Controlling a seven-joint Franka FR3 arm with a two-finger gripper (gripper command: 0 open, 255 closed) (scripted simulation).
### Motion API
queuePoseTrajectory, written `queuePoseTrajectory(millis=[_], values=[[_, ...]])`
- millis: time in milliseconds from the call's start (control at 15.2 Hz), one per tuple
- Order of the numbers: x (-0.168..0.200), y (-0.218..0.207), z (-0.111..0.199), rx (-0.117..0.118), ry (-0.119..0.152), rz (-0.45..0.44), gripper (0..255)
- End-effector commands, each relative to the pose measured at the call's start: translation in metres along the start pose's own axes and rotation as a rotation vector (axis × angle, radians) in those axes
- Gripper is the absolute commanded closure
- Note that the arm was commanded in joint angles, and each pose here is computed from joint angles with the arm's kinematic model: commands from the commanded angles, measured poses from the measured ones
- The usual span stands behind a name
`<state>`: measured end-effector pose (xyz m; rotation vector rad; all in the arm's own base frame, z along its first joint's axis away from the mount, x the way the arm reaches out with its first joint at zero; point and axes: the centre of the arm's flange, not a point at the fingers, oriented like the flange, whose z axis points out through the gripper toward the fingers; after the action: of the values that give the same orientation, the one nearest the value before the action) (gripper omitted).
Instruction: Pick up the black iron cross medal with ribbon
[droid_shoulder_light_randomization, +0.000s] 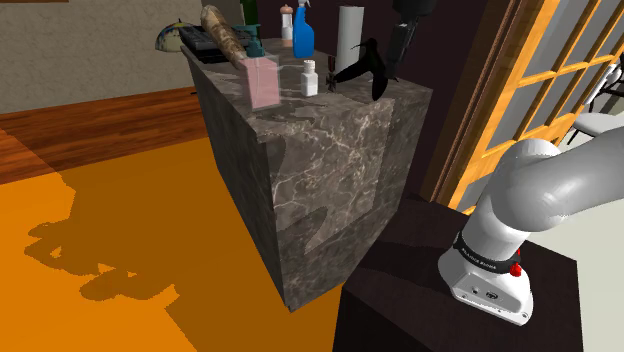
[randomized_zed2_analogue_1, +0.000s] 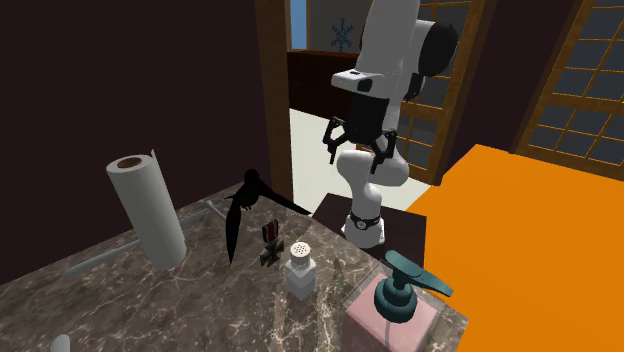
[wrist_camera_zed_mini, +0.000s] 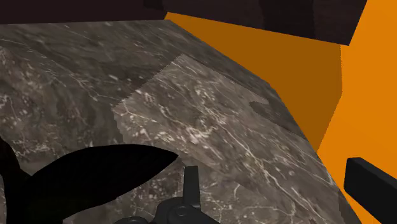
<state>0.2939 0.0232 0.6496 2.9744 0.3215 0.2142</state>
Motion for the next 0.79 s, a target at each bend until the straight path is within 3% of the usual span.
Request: queuePoseTrajectory(millis=[0,726], values=[[0.000,0.000,0.000,0.000,0.000,0.000,0],[0.126,0.060,0.034,-0.004,0.006,0.364,0]])
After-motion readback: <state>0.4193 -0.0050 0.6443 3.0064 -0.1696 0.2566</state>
